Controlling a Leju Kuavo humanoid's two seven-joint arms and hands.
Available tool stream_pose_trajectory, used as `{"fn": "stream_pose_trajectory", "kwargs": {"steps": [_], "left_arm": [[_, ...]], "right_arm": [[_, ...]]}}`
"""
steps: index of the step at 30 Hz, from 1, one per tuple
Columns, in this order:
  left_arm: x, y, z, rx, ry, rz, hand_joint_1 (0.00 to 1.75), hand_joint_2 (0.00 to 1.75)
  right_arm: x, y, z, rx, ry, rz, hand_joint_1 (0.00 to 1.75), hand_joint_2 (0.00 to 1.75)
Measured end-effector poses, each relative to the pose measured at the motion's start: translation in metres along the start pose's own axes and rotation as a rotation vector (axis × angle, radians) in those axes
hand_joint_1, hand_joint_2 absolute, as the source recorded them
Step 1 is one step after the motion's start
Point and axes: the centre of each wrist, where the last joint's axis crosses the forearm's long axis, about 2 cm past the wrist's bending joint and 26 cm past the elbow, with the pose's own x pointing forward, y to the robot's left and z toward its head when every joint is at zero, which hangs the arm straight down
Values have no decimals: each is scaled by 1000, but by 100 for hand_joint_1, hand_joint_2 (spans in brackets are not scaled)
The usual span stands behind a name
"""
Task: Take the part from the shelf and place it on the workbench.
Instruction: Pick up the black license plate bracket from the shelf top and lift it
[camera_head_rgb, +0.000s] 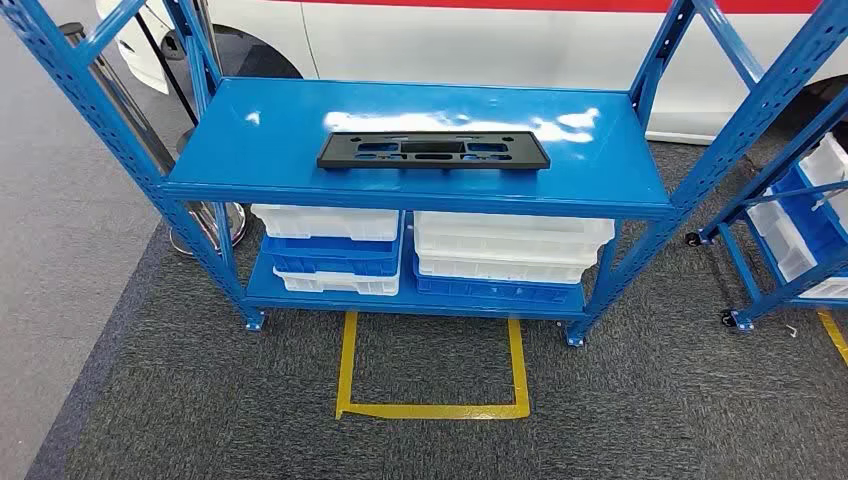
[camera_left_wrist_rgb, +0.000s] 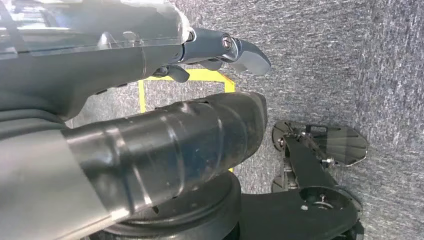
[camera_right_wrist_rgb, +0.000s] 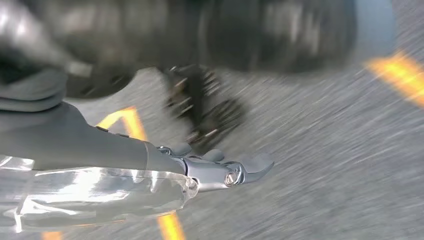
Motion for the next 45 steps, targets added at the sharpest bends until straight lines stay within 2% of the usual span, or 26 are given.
{"fn": "stream_pose_trajectory", "kwargs": {"steps": [2,8,12,19,27,34,40,45], "left_arm": [[0,-1,0,-2,-1,-5,0,0],[1,-6,1,0,-7,-39,0,0],[0,-7,1,4,-4,-43,0,0],[-3,-6,1,22,11,-55,0,0],[-12,-4,2,46,38,-56,0,0],[-19,-5,3,44,62,-101,0,0],[-20,-7,4,21,61,-172,0,0],[-21,-7,4,20,86,-224,0,0]], "right_arm": [[5,5,-3,38,-36,-8,0,175],[30,39,-12,294,-213,-16,0,175],[36,57,-12,408,-257,27,0,0],[45,110,-4,657,-317,216,0,0],[54,170,19,909,-357,399,0,0],[62,230,70,1272,-492,371,0,0],[68,259,104,1552,-569,343,0,0],[72,274,124,1653,-614,350,0,0]]}}
